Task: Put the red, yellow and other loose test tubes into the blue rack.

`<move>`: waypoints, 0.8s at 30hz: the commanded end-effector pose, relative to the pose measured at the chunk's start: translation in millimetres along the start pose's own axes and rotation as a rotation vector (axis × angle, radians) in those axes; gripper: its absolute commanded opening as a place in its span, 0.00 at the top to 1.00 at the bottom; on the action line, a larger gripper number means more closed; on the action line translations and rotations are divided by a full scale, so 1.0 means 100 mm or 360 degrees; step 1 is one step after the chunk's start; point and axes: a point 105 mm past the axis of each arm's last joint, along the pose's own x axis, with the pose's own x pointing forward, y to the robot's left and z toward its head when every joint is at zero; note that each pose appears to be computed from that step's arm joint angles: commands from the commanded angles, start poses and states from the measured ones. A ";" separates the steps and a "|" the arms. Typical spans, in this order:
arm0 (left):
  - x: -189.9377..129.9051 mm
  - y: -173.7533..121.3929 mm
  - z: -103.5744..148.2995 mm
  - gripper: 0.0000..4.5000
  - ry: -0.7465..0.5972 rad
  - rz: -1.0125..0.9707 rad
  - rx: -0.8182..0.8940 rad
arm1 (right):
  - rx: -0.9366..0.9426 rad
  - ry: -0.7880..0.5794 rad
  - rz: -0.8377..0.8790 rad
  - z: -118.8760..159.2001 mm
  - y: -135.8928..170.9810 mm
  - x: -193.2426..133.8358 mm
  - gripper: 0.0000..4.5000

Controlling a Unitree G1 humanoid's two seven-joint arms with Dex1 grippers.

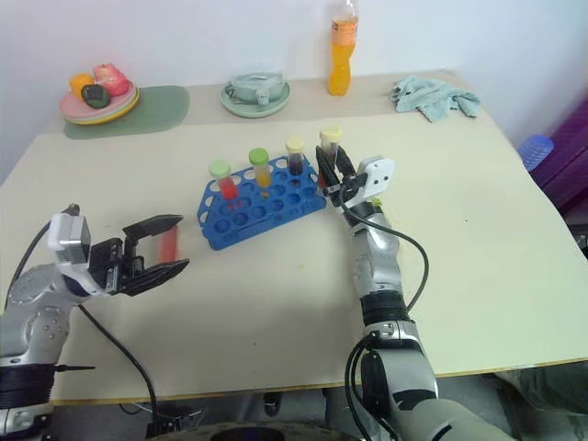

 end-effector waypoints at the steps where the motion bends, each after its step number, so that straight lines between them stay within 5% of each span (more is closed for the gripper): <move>1: 0.00 -0.03 0.15 0.00 -0.0038 0.0013 0.0069 | -0.0009 -0.0083 0.0078 0.04 0.11 0.10 0.83; 11: 0.22 -0.07 0.32 0.00 -0.0033 0.0028 0.0094 | 0.0023 0.0042 0.0119 -0.27 0.24 0.11 0.83; 24: 0.21 -0.04 0.33 0.00 -0.0021 0.0049 0.0101 | -0.0028 0.0055 0.0028 -0.36 0.19 0.13 0.83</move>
